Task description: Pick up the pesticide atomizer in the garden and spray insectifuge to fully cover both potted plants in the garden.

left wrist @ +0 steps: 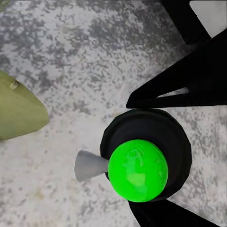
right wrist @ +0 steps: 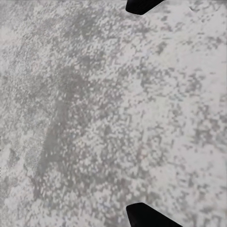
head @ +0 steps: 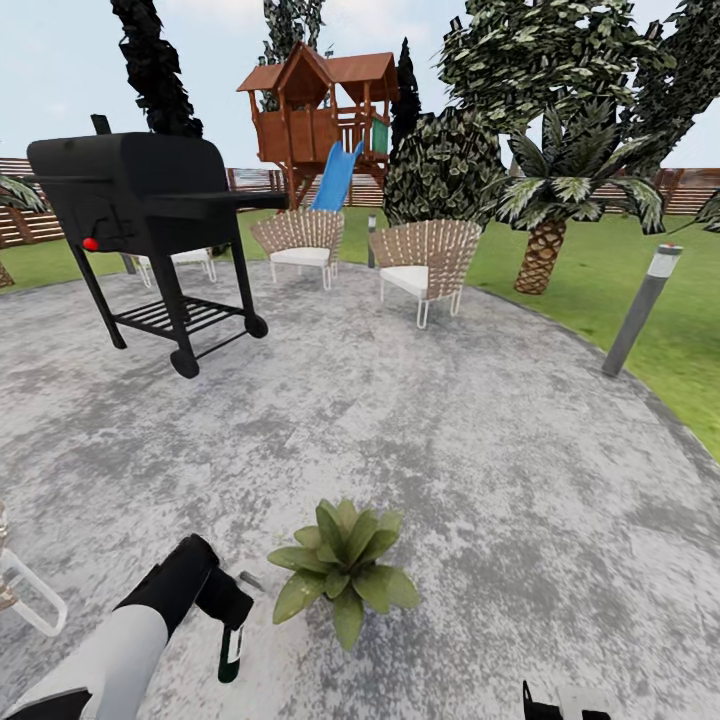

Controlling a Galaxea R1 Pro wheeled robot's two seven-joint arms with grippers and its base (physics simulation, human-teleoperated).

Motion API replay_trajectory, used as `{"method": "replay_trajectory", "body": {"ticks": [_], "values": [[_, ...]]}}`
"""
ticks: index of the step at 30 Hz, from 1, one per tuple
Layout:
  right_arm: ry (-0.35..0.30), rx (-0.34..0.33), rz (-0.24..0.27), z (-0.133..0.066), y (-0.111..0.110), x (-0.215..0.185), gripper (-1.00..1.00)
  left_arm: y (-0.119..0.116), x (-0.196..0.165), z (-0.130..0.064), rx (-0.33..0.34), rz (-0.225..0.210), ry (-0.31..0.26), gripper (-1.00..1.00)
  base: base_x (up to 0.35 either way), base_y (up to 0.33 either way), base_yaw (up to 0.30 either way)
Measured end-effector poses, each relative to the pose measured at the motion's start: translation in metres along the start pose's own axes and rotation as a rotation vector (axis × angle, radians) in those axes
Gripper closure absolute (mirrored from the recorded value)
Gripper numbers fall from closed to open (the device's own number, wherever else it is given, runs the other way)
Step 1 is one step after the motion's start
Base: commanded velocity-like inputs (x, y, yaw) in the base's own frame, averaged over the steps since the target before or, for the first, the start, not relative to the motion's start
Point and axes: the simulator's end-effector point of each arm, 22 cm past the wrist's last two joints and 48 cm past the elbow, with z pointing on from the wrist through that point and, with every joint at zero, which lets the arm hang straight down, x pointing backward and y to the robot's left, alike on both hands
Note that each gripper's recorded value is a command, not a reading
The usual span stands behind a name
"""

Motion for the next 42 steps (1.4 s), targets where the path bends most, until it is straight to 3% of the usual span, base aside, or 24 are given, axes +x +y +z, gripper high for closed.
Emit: {"method": "replay_trajectory", "body": {"ticks": [2, 3, 5, 8, 13, 19, 34, 42], "values": [[0.0, 0.0, 0.0, 0.0, 0.0, 0.0, -1.0, 0.007, 0.013, -0.005, 0.016, 0.026, 0.038, 1.0, 0.017, -0.008, 0.0], [0.0, 0.0, 0.0, 0.0, 0.0, 0.0, -1.0, 0.007, 0.024, -0.011, 0.058, 0.055, 0.077, 1.0, 0.004, -0.002, 0.0], [0.0, 0.0, 0.0, 0.0, 0.0, 0.0, -1.0, 0.012, 0.021, -0.027, 0.08, 0.097, 0.103, 1.0, 0.002, -0.001, 0.0], [0.0, 0.0, 0.0, 0.0, 0.0, 0.0, -1.0, 0.021, 0.008, -0.043, 0.055, 0.129, 0.096, 1.0, 0.0, 0.0, 0.0], [-0.001, 0.003, -0.002, 0.0, -0.002, -0.001, -1.0, 0.029, -0.009, -0.056, 0.027, 0.139, 0.066, 1.0, 0.0, 0.0, 0.0], [-0.002, 0.004, -0.004, 0.001, -0.003, -0.001, -1.0, 0.024, 0.003, -0.046, 0.027, 0.153, 0.103, 1.0, 0.011, 0.001, 0.0], [-0.001, 0.003, -0.004, 0.0, -0.003, -0.001, -1.0, 0.021, 0.004, -0.044, 0.033, 0.161, 0.105, 1.0, 0.247, 0.063, 0.0], [-0.001, 0.003, -0.004, 0.001, -0.003, 0.0, -1.0, 0.014, 0.073, -0.014, 0.074, 0.139, 0.202, 1.0, 0.004, 0.001, 0.0]]}}
